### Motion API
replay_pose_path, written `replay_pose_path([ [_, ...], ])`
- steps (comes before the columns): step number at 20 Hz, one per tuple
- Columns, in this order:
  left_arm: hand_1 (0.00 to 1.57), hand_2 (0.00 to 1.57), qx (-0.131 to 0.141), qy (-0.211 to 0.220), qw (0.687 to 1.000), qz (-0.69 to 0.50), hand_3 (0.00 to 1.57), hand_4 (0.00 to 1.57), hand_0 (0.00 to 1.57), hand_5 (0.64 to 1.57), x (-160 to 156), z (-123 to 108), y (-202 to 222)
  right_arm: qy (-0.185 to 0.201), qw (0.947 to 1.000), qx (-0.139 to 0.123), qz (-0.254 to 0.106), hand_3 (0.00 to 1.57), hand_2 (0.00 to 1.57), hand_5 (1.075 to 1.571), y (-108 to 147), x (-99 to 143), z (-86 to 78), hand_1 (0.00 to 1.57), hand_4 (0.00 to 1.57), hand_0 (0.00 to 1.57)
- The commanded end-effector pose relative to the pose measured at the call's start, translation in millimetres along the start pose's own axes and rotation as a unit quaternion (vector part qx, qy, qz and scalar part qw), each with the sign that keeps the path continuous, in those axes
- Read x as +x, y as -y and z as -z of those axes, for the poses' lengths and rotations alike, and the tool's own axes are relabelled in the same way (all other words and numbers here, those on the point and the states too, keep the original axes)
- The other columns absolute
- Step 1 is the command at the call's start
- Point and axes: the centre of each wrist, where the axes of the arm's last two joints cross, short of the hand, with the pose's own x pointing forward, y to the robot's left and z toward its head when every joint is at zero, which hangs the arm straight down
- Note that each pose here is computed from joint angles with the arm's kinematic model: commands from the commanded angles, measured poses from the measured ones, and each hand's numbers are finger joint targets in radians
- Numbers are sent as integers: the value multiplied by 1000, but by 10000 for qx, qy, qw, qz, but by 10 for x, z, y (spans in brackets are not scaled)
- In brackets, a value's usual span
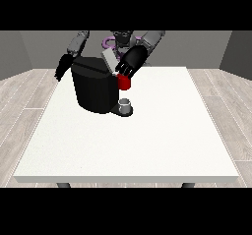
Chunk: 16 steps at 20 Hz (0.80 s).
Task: Insert the coffee pod into the coffee machine and close the lid
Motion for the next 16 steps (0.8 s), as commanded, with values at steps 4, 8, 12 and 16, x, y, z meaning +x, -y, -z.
replay_pose_path([
  [4, 1217, 1242, 105, 214, 9995, 204, 1195, 357, 1217, 1571, 335, 112, 41, 57, 9999, -103, -54, 0, 0, 1571, 16, 15, 113, 0, 0, 0],
  [8, 1180, 1198, 238, 151, 9996, 102, 1170, 351, 1180, 1571, 147, 61, 22, -48, 9999, 51, -123, 0, 0, 1571, -40, -28, 5, 0, 0, 0],
  [12, 1209, 1228, 424, -78, 9972, 618, 1132, 0, 1209, 1571, -16, -50, -169, 86, 9999, 86, -75, 0, 0, 1571, -97, 33, -24, 0, 0, 0],
  [16, 1173, 1194, 482, 140, 9946, 909, 1066, 0, 1173, 1571, -170, -126, -201, 247, 9997, -40, -23, 0, 0, 1571, -104, 236, 62, 0, 0, 0],
])
